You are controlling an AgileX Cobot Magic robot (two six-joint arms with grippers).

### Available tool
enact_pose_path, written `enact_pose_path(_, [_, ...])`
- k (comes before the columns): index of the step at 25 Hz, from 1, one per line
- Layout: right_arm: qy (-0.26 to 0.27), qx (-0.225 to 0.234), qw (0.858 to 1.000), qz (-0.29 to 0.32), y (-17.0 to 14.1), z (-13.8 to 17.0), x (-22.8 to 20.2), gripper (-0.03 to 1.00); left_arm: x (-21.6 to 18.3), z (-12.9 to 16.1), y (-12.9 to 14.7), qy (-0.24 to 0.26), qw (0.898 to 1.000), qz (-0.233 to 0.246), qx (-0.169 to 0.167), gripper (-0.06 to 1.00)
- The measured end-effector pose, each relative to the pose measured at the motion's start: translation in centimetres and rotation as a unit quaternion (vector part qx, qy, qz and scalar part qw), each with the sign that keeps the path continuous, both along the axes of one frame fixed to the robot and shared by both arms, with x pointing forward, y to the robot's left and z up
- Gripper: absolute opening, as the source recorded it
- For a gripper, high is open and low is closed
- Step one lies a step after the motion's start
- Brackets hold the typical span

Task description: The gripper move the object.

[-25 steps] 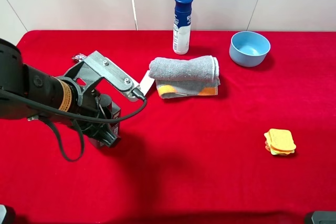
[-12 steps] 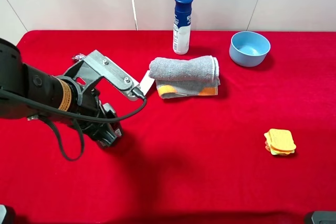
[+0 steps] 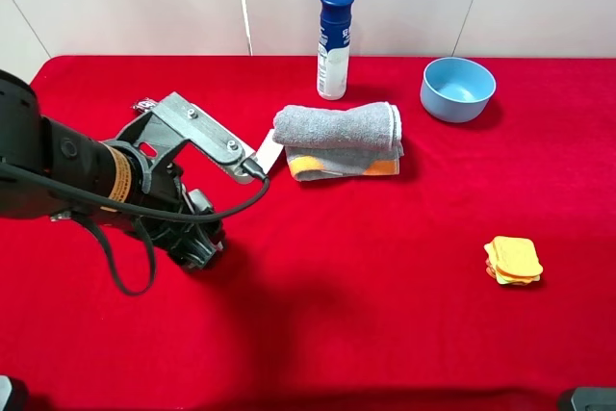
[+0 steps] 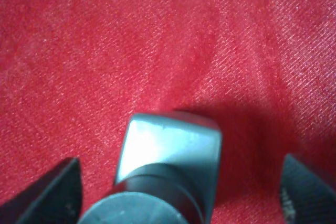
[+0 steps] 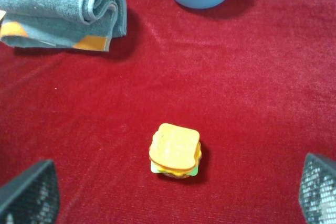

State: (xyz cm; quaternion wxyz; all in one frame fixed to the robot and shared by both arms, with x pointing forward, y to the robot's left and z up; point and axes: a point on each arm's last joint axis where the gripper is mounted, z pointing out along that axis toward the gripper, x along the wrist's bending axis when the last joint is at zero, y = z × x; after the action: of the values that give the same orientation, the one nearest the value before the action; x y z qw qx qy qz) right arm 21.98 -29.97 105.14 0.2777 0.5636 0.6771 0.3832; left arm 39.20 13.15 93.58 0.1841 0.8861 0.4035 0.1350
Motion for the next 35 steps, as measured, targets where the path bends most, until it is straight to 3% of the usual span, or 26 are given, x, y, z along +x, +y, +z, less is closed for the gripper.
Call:
enact_pose_path(4, [0.0, 0.0, 1.0, 0.0, 0.0, 0.0, 0.0, 0.69, 0.0, 0.0, 0.0, 0.001, 1.0, 0.001, -0.002, 0.95])
enact_pose_path(10, [0.0, 0.0, 1.0, 0.0, 0.0, 0.0, 0.0, 0.69, -0.1, 0.5, 0.0, -0.006, 1.0, 0.002, -0.012, 0.99])
enact_pose_path(19, [0.0, 0.0, 1.0, 0.0, 0.0, 0.0, 0.0, 0.69, -1.3, 5.9, 1.8, -0.075, 0.993, 0.012, -0.095, 0.99])
enact_pose_path(23, [0.0, 0.0, 1.0, 0.0, 0.0, 0.0, 0.0, 0.69, -2.4, 7.8, 3.0, -0.073, 0.987, 0.044, -0.137, 0.99])
enact_pose_path(27, [0.0, 0.0, 1.0, 0.0, 0.0, 0.0, 0.0, 0.69, -3.6, 8.0, 4.8, -0.021, 0.986, 0.111, -0.12, 0.99])
enact_pose_path(32, [0.0, 0.0, 1.0, 0.0, 0.0, 0.0, 0.0, 0.69, -5.3, 8.4, 7.6, 0.013, 0.984, 0.165, -0.061, 0.99])
enact_pose_path(35, [0.0, 0.0, 1.0, 0.0, 0.0, 0.0, 0.0, 0.69, -5.7, 9.0, 9.1, 0.008, 0.978, 0.196, -0.066, 0.99])
